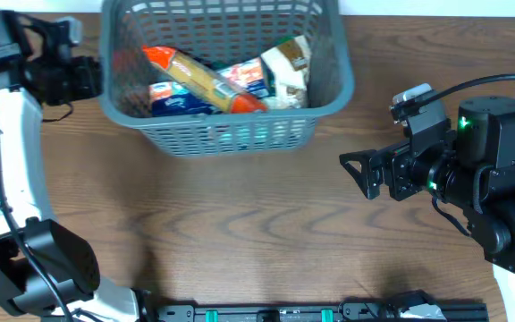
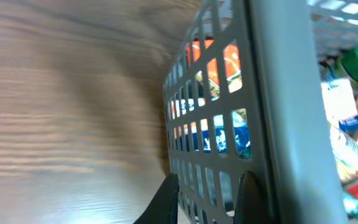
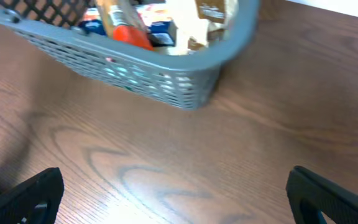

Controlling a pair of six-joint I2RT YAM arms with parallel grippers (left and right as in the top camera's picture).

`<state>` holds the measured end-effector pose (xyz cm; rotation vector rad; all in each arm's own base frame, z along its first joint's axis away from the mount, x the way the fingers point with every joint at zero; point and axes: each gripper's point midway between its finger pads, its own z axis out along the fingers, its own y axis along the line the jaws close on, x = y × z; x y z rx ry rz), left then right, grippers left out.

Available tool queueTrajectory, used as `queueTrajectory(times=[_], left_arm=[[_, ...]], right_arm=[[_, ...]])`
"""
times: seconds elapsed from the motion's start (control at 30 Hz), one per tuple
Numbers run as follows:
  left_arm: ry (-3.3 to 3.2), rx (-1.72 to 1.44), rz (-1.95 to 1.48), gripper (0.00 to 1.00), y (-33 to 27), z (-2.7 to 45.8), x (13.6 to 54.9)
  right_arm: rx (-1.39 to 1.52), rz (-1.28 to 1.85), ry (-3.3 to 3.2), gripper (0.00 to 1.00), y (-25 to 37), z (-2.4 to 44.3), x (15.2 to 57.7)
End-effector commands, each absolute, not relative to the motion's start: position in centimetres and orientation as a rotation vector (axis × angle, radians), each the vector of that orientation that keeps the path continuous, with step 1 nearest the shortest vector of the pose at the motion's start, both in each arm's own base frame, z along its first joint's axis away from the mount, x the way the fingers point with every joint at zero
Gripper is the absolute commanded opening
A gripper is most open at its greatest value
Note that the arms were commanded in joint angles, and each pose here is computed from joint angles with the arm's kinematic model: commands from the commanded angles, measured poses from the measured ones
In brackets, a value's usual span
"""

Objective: Pack container
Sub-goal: 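Grip the basket's left and right sides with both grippers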

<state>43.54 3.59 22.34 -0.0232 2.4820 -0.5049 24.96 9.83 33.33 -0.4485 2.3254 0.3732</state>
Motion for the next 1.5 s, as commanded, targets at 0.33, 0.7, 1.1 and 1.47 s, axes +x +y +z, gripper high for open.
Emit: queueTrajectory(times=[0.33,0.7,1.1,1.47], left_arm=[[2.476,0.164,-0.512,0.06,-3.3,23.1,44.2],[2.424,-0.085,-0.216,0.05,1.4,27.1,42.8],[2.278,-0.118,-0.195,0.06,0.8,35.2,34.8],[2.384,-0.132,-0.221,0.06,0.3,33.8,31.9]], right_arm=[[-0.457,0.369,2.322,0.99,9.7,33.3,25.0],[-0.457,0.369,2.322,0.99,9.7,33.3,25.0],[-0.457,0.369,2.321,0.99,9.7,33.4,25.0],[-0.332,0.285,2.159,0.01,9.2,36.3,30.2]])
